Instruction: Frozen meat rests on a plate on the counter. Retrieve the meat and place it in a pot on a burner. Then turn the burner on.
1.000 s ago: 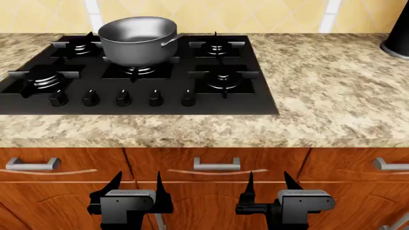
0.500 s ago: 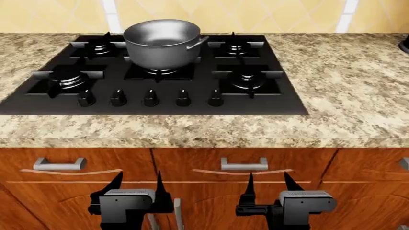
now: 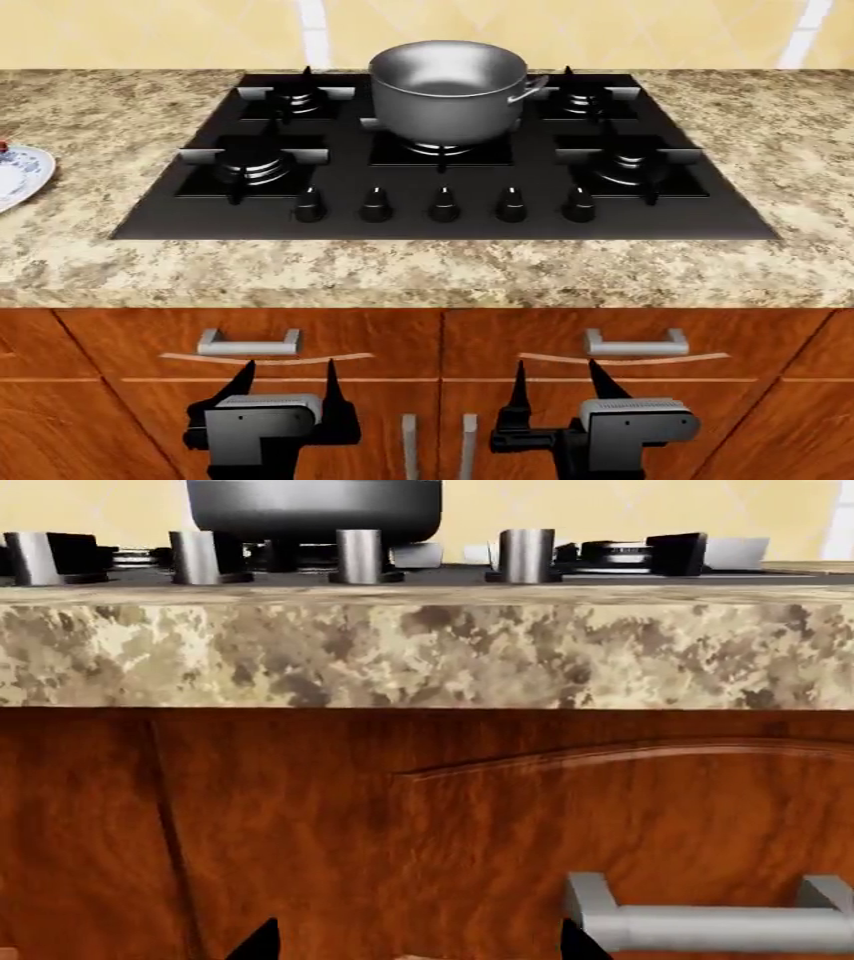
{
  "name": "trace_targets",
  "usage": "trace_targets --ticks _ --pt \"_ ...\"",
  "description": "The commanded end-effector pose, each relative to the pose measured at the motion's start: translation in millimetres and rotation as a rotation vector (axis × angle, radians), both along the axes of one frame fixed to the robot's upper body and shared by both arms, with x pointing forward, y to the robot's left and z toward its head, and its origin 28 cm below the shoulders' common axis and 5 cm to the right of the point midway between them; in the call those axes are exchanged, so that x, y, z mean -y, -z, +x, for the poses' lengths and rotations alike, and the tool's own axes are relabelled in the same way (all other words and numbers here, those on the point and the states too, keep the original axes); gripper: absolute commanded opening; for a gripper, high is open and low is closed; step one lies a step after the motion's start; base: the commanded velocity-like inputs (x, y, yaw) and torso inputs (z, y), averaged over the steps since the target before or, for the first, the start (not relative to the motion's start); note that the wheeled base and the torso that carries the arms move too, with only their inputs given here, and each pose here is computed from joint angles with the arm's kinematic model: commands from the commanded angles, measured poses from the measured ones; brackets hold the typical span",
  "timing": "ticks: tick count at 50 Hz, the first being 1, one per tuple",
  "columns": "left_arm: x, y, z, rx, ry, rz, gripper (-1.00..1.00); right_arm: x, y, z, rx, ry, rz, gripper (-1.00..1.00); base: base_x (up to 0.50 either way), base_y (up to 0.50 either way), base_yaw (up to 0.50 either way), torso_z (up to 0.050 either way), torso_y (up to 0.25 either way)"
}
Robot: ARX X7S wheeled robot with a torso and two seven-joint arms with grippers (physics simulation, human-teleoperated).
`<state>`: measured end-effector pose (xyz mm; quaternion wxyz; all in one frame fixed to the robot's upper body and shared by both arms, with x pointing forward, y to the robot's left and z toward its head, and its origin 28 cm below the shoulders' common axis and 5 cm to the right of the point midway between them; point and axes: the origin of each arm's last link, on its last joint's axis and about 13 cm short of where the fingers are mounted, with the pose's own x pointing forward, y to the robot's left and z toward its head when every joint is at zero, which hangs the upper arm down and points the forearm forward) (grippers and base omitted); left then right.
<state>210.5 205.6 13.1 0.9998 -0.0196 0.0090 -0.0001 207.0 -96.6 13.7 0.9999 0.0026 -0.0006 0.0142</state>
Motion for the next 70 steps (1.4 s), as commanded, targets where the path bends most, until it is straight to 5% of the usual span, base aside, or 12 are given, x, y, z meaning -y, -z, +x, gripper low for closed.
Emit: trace_targets --ticks 1,70 --pt "-0.4 1.1 -0.4 -0.004 0.000 0.001 1.00 0.1 2.0 0.9 -0.001 -0.005 -0.001 1.00 0.00 0.50 0.00 0.000 0.000" --pt "-1.1 -0.2 -0.7 -0.013 -0.005 0.003 1.00 -1.4 0.9 0.9 -0.007 -0.021 -0.013 1.00 0.00 0.50 0.00 0.000 0.000"
